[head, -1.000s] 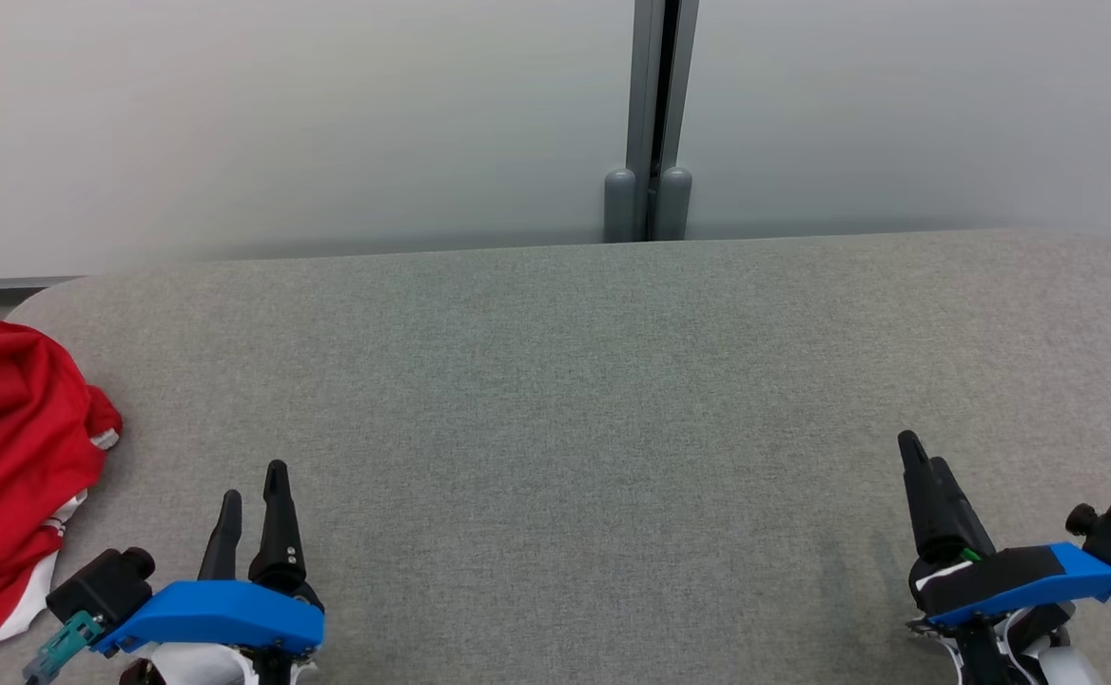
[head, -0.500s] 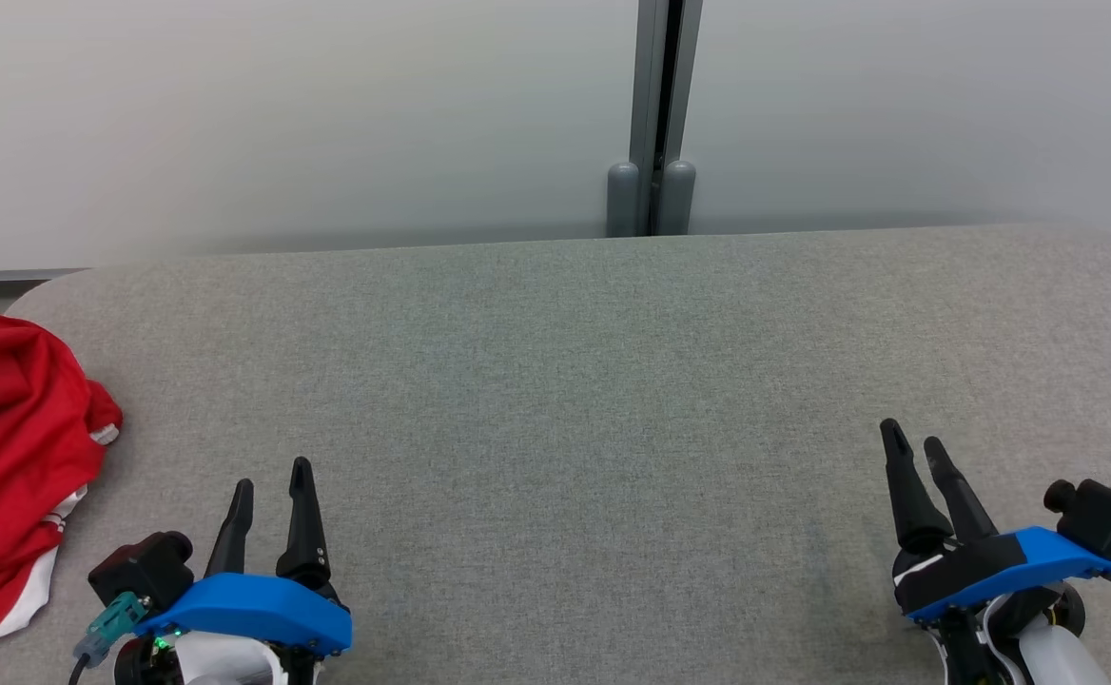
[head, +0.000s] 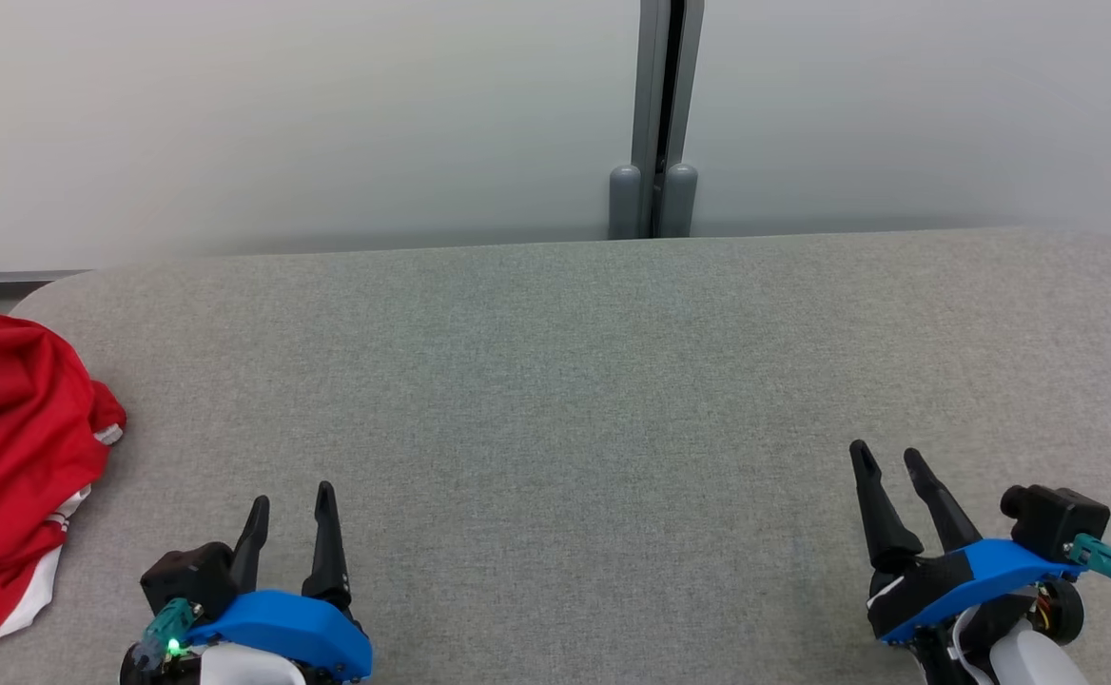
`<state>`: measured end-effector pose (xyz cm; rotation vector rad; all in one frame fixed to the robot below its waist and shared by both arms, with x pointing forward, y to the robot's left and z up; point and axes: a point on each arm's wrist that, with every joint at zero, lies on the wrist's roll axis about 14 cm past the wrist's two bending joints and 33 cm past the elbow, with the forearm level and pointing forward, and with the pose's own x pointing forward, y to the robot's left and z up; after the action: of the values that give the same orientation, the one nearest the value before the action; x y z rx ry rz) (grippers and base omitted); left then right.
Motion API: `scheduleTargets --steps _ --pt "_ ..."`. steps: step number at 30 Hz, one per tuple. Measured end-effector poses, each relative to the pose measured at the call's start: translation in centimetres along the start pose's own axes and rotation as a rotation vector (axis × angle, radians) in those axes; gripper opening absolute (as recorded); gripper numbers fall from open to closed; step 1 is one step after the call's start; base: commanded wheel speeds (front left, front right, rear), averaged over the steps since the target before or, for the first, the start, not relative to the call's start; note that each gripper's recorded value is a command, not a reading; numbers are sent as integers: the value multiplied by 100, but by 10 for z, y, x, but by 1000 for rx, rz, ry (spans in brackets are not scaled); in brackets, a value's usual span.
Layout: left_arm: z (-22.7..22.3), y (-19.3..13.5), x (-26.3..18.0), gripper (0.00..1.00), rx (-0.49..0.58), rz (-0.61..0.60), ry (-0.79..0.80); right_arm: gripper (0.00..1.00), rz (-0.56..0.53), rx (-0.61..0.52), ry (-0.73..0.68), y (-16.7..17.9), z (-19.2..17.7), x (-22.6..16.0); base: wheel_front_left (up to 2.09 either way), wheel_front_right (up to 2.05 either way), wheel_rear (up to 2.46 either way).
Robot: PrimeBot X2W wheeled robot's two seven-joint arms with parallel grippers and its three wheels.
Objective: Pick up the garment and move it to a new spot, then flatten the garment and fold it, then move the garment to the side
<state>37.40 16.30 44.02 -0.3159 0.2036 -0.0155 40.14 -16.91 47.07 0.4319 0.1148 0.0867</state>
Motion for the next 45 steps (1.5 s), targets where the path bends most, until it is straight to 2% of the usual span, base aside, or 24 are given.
scheduleTargets --steps 11,19,26,45 --pt "-5 2 -4 100 113 12 -1 100 26 -164 33 2 -11 -2 0 0 0" --pt "-6 3 -5 100 185 20 -9 100 16 -238 17 -3 -7 -2 0 0 0" --pt "-5 5 -7 100 225 32 -25 100 -13 -256 -6 -9 -3 -1 0 0 0" --pt "-8 6 -12 100 337 33 -40 100 13 -377 41 -7 -22 -2 0 0 0"
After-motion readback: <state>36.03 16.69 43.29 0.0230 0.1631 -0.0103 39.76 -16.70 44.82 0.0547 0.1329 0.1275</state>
